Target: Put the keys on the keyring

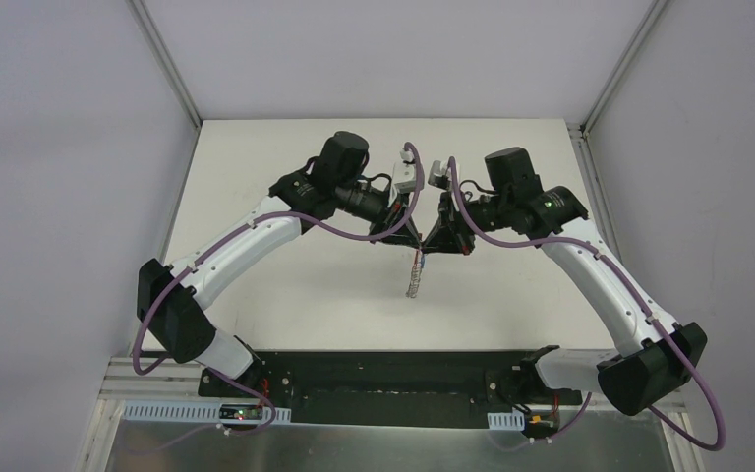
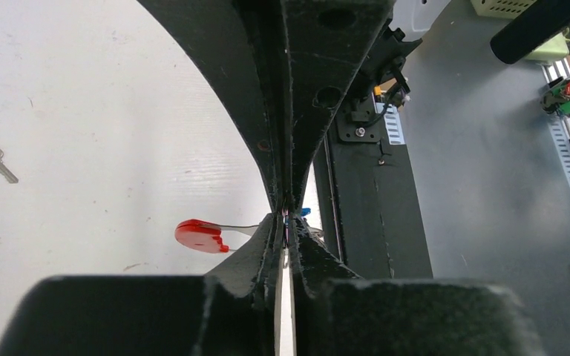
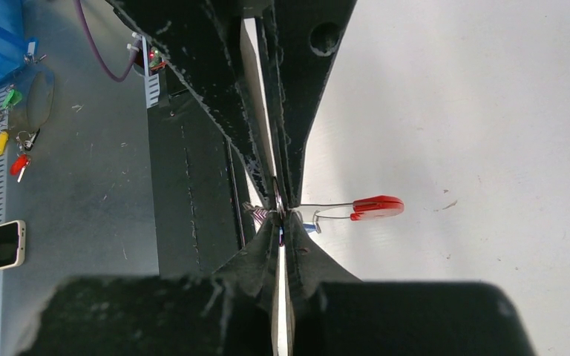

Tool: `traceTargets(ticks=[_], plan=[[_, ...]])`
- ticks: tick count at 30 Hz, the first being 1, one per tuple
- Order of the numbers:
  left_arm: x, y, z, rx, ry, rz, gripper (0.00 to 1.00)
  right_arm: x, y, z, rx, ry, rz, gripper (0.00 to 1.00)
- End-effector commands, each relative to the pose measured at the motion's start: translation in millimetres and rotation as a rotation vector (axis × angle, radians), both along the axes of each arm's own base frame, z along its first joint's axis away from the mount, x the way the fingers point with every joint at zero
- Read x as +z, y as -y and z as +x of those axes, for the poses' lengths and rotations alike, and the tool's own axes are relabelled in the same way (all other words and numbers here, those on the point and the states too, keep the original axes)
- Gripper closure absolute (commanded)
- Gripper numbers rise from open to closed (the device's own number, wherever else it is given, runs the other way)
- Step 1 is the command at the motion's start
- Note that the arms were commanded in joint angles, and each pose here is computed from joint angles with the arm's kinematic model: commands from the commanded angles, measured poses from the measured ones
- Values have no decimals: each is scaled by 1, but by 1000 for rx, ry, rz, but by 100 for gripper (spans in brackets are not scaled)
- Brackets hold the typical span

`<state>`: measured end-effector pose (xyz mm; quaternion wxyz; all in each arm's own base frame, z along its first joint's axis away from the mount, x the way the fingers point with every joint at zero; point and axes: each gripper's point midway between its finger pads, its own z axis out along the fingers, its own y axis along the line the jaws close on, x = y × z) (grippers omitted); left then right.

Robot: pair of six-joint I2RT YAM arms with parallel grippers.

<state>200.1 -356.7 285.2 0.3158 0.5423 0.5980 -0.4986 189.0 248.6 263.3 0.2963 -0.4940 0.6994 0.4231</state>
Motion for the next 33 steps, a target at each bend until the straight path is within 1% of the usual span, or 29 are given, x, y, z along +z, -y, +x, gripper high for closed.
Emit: traceTargets(ticks=[1,2,5,7,9,11,14,15,17,20,23,33], plan=[[21,7,0,-20,38,-51,98,11,-4,1,16,42,38,100],[21,7,0,-19,38,-52,100,10,-4,1,14,42,37,100],[23,5,-1,-16,23,-58,100,9,-1,0,5,49,36,100],[27,2,-2,-16,8,-73,100,12,2,-1,-2,61,49,91],[32,0,-3,-16,-10,-98,100,15,6,-2,-13,66,68,80],[36,-1,-5,-16,-33,-119,100,20,11,-3,-25,75,92,73],[43,-1,-8,-28,-44,-159,100,26,17,-3,-41,94,124,67],[44,-1,-10,-23,-75,-162,100,27,18,-3,-45,100,130,66],[45,0,-11,-29,-89,-172,100,28,19,-3,-45,102,137,64],[44,0,-12,-27,-95,-175,100,31,19,-5,-34,101,152,63],[44,0,-12,-21,-108,-179,100,32,18,-6,-24,91,159,65],[49,3,-10,-23,-101,-198,100,24,16,-6,-11,57,157,80]])
